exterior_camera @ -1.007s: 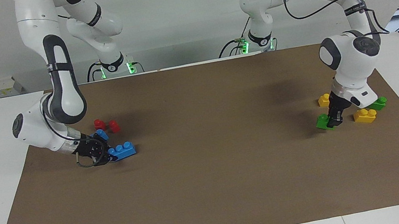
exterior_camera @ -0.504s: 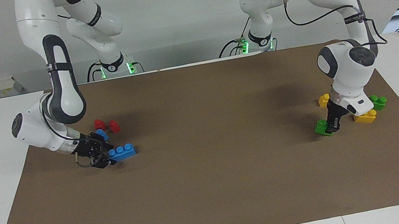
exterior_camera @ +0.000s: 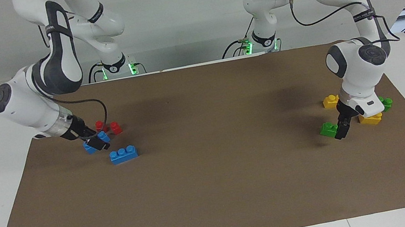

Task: Remove green block with left arm and hold with right

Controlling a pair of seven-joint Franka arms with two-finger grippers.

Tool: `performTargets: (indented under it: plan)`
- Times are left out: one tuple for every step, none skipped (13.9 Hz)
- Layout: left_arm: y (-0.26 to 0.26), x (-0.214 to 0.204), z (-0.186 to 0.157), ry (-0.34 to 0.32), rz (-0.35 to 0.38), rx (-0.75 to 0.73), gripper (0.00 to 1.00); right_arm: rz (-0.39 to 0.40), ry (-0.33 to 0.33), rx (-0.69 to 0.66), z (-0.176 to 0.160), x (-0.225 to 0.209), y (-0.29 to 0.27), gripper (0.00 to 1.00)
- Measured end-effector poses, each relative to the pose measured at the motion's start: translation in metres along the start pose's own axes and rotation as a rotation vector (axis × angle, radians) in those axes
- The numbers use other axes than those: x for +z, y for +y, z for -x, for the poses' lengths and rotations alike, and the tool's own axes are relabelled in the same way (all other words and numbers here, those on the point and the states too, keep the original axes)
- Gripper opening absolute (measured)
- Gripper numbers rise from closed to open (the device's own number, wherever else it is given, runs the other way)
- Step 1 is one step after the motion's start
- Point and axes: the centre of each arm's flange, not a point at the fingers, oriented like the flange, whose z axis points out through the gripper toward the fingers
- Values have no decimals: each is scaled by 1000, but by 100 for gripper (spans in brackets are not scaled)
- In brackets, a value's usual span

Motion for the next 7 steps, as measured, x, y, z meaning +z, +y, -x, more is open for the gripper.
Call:
performTargets:
  plan:
    - [3,-15,-4,0,-5,28,100,50,33,-121,6,-27,1,100]
    - [4,-31,-5,-3,-12,68,100,94,59,-231,13,-52,2,100]
    - [4,-51,-6,-5,-20,120,100,125,75,-332,22,-75,1,100]
    - [4,-71,-6,-5,-24,183,100,146,87,-415,32,-95,-2,100]
    - [4,-94,-6,-4,-26,256,100,162,102,-489,44,-111,-4,100]
    - [3,-118,-4,-3,-28,330,100,175,120,-557,55,-126,-6,100]
    - [1,-140,-2,-2,-30,401,100,188,133,-609,63,-137,-7,100]
